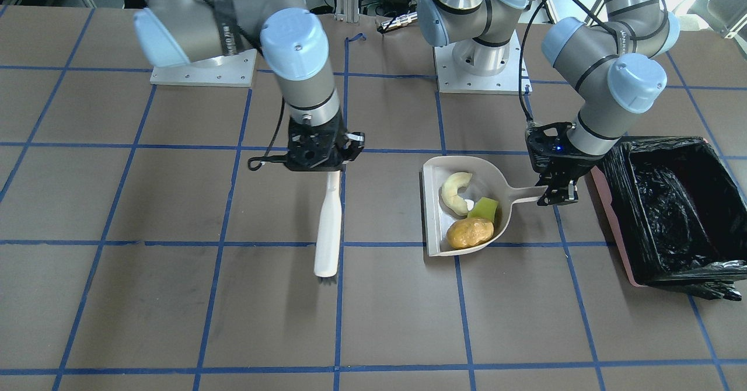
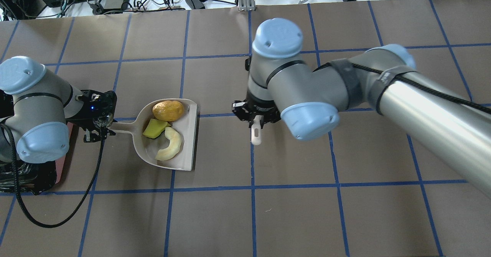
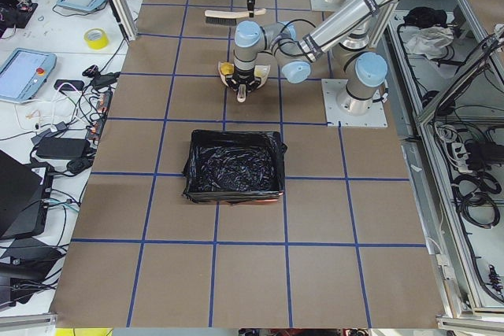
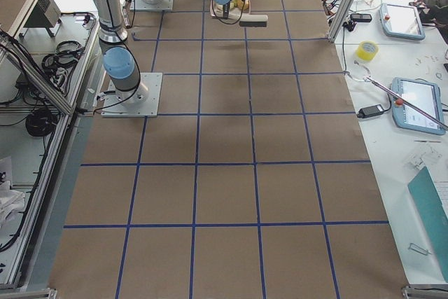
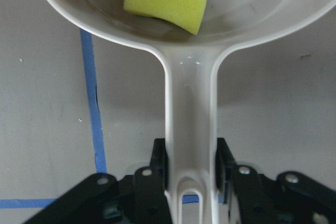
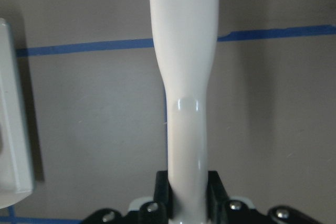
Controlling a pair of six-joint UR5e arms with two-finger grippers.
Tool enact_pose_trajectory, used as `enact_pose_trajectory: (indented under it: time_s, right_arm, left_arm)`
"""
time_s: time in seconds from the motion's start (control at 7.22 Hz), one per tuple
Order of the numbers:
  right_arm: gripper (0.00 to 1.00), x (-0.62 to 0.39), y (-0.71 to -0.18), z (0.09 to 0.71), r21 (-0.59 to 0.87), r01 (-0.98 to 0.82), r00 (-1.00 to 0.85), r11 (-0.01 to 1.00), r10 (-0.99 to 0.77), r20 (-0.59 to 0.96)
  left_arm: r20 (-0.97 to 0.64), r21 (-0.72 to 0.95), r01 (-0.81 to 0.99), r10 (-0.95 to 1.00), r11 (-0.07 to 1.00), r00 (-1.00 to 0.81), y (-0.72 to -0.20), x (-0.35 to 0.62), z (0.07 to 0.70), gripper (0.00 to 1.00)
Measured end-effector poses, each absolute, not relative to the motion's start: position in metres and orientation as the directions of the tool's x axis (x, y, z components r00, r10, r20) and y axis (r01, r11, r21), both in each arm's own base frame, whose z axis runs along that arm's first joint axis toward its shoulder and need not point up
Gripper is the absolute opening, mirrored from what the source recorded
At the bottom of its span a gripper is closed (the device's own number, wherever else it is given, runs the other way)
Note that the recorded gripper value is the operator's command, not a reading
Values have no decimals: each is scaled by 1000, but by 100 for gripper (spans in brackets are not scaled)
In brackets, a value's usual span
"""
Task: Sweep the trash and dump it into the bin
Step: 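Carry the brush back with the right gripper while the left lifts the dustpan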
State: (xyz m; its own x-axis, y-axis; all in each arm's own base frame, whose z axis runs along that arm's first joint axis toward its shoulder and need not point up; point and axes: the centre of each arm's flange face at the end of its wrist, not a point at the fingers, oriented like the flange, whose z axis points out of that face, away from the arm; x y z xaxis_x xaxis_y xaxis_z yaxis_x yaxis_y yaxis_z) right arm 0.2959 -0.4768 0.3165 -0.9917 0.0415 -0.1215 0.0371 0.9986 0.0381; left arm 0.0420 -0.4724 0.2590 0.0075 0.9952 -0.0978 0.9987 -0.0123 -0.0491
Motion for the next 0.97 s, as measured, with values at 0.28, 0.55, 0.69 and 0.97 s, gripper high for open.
enact_pose_trajectory:
  time_s: [0.28,0.55,0.69,0.97]
  right_arm:
    - [0,188,-529,330,33,-34,-997,999,-31,-77]
    - [0,72,-570,340,32,-99,-994,995,-97,-52]
    - [0,20,-583,330,40,-110,-993,993,-108,-55]
    - [0,-53,-596,299,55,-87,-995,995,-84,-48]
  left_arm:
    - [-129,-155,985,986,81,-102,-484,83,274,0]
    - [-90,-234,958,977,168,-194,-497,149,314,0]
    - [-71,-242,953,977,179,-202,-495,187,341,0]
    - [-64,-237,940,962,245,-267,-468,268,374,0]
